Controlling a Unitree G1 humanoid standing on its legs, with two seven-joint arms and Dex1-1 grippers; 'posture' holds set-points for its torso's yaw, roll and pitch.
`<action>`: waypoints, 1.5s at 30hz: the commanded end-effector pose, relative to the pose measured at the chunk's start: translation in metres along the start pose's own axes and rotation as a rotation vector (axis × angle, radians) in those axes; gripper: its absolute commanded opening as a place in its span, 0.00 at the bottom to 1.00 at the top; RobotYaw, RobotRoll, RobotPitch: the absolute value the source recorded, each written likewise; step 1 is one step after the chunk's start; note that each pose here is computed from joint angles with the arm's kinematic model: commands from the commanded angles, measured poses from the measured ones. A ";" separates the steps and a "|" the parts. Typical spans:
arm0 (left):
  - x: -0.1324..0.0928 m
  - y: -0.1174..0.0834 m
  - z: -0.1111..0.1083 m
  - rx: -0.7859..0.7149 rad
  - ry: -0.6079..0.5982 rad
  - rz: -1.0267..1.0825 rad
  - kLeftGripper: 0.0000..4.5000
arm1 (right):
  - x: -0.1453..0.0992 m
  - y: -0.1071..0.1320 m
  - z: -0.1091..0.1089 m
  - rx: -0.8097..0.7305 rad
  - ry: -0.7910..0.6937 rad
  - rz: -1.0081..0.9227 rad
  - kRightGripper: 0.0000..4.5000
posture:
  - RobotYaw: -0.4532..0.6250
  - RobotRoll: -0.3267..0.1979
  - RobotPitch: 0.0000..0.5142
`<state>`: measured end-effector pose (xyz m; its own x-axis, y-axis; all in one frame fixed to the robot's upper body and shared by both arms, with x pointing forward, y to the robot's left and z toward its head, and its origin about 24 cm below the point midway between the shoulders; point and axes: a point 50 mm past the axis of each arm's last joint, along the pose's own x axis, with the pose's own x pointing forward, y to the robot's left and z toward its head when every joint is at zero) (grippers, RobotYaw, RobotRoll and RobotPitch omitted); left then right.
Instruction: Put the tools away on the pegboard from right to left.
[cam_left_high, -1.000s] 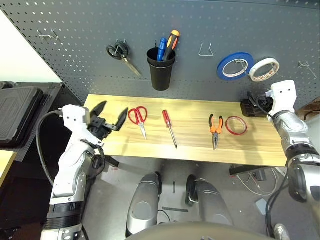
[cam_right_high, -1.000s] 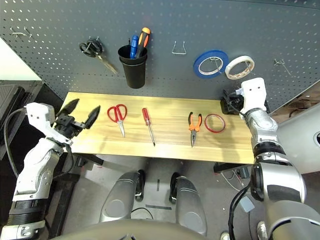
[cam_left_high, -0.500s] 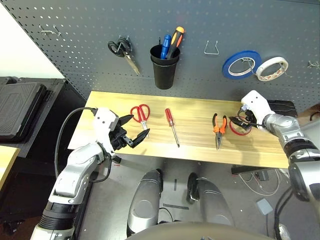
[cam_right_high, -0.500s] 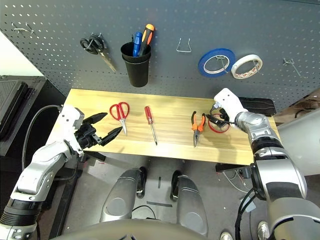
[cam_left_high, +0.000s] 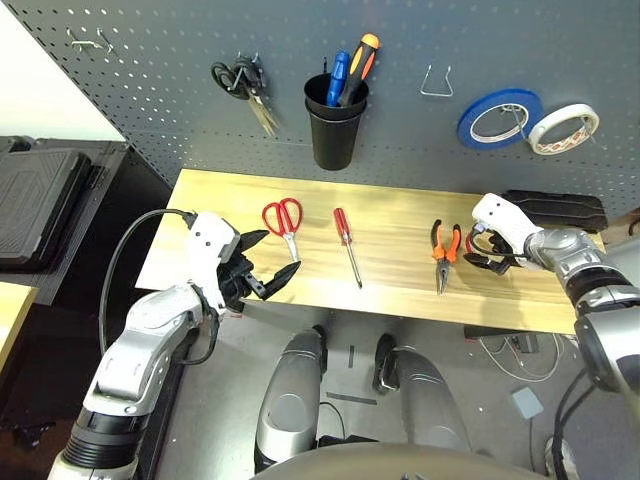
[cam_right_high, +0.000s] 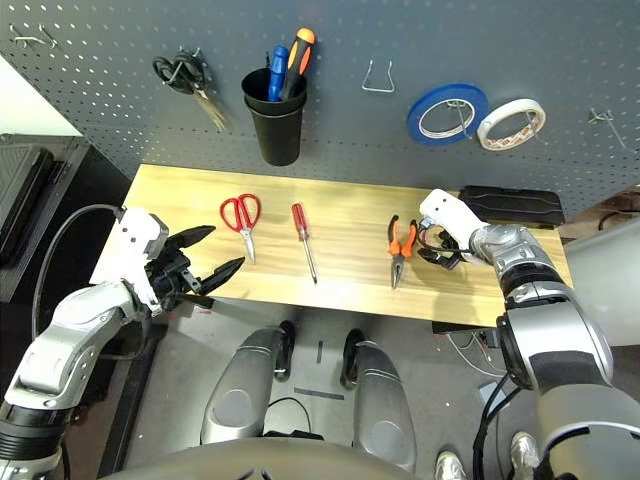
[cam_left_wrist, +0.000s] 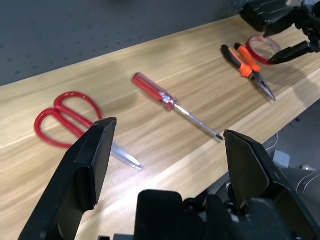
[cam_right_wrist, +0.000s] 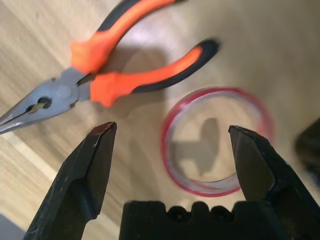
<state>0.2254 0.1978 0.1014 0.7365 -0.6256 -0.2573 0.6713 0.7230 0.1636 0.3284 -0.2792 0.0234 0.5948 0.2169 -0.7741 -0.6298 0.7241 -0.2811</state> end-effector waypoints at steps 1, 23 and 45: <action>-0.006 -0.005 0.003 -0.006 0.009 -0.011 1.00 | 0.005 0.009 -0.015 0.023 0.092 0.026 1.00 | 0.84 0.62 0.61; -0.010 -0.016 0.019 -0.004 -0.129 -0.084 1.00 | -0.002 0.000 -0.036 0.033 -0.006 -0.330 0.01 | 0.82 0.62 0.57; 0.014 -0.049 0.078 0.129 -0.385 -0.451 1.00 | -0.053 0.020 -0.086 0.028 -0.420 -0.897 0.01 | 0.69 0.62 0.39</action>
<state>0.2142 0.1375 0.1610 0.3875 -0.9218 0.0092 0.8974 0.3795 0.2252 0.2514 -0.3248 0.0085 0.9820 -0.1804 -0.0567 0.1024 0.7595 -0.6423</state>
